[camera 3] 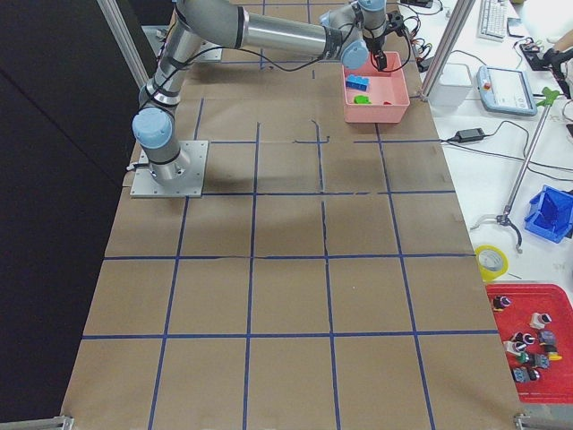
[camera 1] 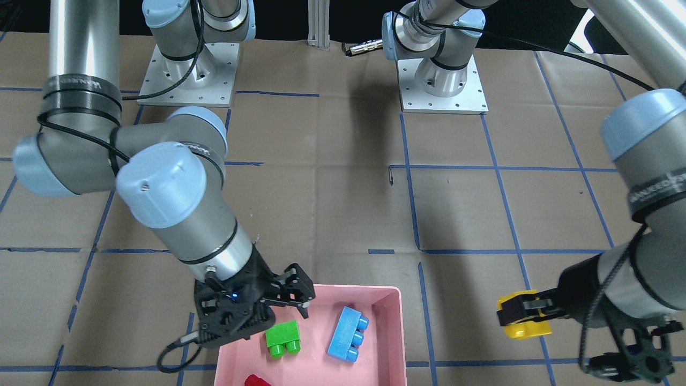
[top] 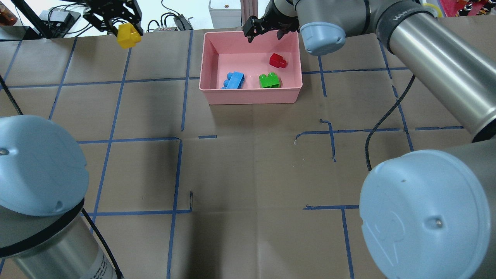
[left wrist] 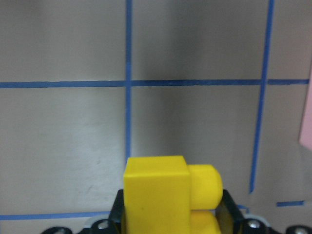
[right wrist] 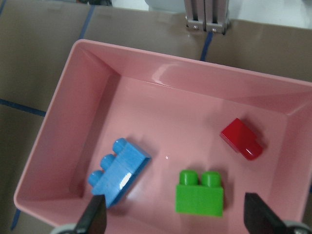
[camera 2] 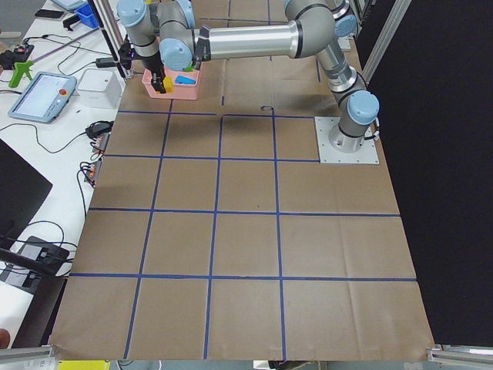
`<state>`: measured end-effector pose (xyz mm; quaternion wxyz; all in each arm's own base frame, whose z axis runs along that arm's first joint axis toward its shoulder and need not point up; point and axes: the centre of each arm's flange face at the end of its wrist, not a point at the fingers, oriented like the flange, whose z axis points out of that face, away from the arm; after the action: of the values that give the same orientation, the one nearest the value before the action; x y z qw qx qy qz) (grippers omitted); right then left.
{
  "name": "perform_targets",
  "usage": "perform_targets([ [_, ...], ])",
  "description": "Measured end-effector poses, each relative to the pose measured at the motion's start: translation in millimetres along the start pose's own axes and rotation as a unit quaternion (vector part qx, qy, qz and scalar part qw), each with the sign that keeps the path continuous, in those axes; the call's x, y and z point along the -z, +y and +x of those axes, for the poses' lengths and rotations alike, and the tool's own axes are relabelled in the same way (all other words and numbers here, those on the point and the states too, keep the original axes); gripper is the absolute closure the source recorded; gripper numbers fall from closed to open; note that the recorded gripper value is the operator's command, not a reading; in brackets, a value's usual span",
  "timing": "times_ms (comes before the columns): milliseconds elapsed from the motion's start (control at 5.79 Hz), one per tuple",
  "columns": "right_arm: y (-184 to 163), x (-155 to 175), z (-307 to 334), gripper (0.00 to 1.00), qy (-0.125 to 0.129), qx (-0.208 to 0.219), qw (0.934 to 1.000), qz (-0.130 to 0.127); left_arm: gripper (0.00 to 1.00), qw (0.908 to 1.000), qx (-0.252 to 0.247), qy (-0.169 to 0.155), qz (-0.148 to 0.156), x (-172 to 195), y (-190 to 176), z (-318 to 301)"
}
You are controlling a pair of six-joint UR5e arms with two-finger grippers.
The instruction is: Put all blocks into box
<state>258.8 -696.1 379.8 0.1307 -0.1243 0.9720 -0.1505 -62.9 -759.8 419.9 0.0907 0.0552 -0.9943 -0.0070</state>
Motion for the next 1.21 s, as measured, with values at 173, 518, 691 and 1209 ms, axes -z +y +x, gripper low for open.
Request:
perform_targets([
  [173,22.8,56.3,23.2,0.00,0.027,-0.005,0.9981,-0.055,0.95,1.0000,0.001,0.003,0.004,-16.0,-0.6,58.3],
  [518,96.3,159.9,30.6,0.01,0.093,-0.013,0.9864,-0.135,0.95,0.9994,-0.003,-0.028,0.018,-71.0,7.9,157.4],
  [691,145.2,184.9,20.1,0.01,0.107,-0.018,0.9834,-0.145,0.94,0.9988,-0.003,-0.045,0.019,-109.6,13.5,194.2],
  [1209,233.5,179.8,7.3,0.00,0.115,-0.028,0.9822,-0.146,0.01,0.9984,0.003,-0.055,0.013,-175.8,21.3,231.6],
])
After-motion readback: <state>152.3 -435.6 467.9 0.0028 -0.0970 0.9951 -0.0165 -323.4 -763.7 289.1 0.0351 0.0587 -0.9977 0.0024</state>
